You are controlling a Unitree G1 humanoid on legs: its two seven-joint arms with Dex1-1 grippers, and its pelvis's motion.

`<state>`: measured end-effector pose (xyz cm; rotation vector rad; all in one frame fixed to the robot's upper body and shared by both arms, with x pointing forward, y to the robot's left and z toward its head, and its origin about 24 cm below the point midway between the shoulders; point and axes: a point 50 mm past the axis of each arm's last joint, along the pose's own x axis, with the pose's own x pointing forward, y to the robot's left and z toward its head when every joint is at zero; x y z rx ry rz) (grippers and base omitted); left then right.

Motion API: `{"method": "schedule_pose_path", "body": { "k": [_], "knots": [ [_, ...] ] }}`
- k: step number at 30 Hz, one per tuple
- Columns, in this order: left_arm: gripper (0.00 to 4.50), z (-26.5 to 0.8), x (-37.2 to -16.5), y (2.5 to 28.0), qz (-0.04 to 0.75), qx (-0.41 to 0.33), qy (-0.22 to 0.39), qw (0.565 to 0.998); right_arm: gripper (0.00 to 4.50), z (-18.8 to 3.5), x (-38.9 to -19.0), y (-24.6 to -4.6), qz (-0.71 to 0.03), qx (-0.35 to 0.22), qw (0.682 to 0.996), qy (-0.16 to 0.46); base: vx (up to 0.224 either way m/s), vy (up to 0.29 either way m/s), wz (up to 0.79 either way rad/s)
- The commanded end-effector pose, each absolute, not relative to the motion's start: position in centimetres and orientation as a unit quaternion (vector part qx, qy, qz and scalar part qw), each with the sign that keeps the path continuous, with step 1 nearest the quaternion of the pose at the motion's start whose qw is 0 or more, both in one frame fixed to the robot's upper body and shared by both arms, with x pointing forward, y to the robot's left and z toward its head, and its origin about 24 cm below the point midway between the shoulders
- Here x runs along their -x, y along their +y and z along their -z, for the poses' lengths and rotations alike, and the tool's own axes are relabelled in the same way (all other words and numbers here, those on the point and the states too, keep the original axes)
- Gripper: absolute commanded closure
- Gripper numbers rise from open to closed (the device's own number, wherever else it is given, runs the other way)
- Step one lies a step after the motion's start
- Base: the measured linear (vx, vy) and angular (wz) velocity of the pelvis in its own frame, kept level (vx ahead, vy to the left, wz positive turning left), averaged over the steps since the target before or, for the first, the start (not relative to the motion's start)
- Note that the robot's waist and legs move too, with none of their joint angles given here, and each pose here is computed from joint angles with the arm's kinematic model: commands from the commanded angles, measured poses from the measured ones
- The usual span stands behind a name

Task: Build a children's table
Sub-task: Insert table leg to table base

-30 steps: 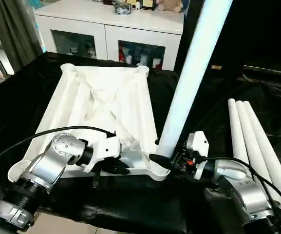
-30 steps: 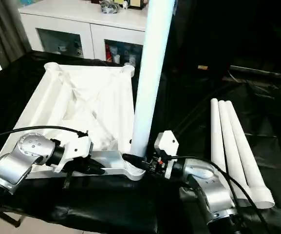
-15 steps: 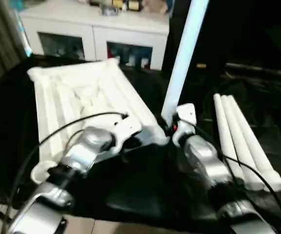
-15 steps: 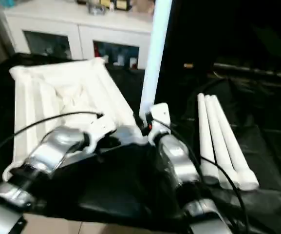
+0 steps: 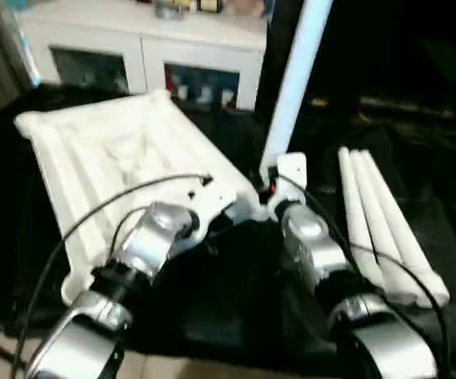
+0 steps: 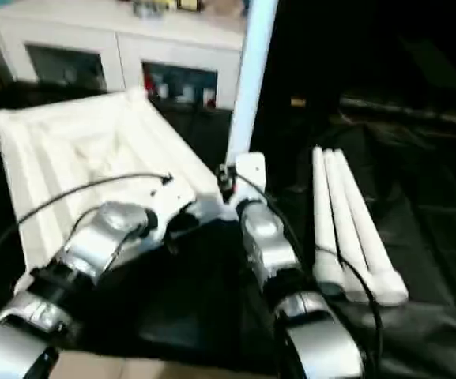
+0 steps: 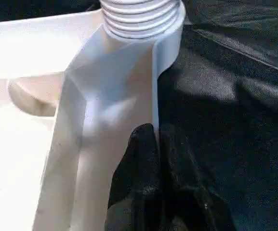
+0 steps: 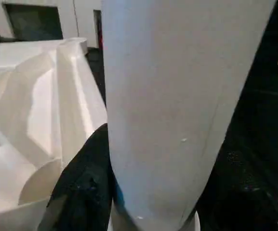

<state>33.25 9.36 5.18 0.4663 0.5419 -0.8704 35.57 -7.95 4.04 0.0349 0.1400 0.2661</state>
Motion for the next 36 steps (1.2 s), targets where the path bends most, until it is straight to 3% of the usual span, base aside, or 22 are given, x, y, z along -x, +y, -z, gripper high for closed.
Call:
{"method": "schedule_pose_path", "body": {
  "k": [1,13,14,24,31,32,36],
  "knots": [
    [4.5,-5.9,-33.2,9.1,0.422,-0.223,0.244,0.844,2.62,2.2,-32.7,-9.2,-0.111,-0.003,0.97,0.217,0.0,0.0,0.0],
    [4.5,-5.7,-32.7,9.3,0.442,-0.222,0.243,0.834,2.62,1.4,-33.2,-8.1,-0.159,0.004,0.967,0.2,0.0,0.0,0.0],
    [4.5,-5.7,-32.6,9.3,0.447,-0.221,0.241,0.833,2.27,1.2,-33.3,-7.8,-0.172,0.002,0.966,0.194,0.0,0.0,0.0],
    [4.5,-6.1,-32.2,10.3,0.467,-0.215,0.231,0.826,1.42,-1.0,-34.0,-7.2,-0.238,-0.012,0.963,0.125,0.0,0.0,0.0],
    [4.5,-6.1,-31.8,11.0,0.484,-0.218,0.226,0.817,0.91,-2.8,-34.2,-8.1,-0.276,-0.022,0.959,0.067,0.0,0.0,0.0],
    [4.5,-6.1,-31.7,11.1,0.488,-0.216,0.226,0.815,0.66,-3.1,-34.1,-8.2,-0.285,-0.02,0.956,0.059,0.0,0.0,0.0],
    [4.5,-6.1,-31.5,11.6,0.499,-0.214,0.227,0.809,0.48,-4.2,-33.5,-9.5,-0.317,-0.02,0.948,0.033,0.0,0.0,0.0]
  ]
}}
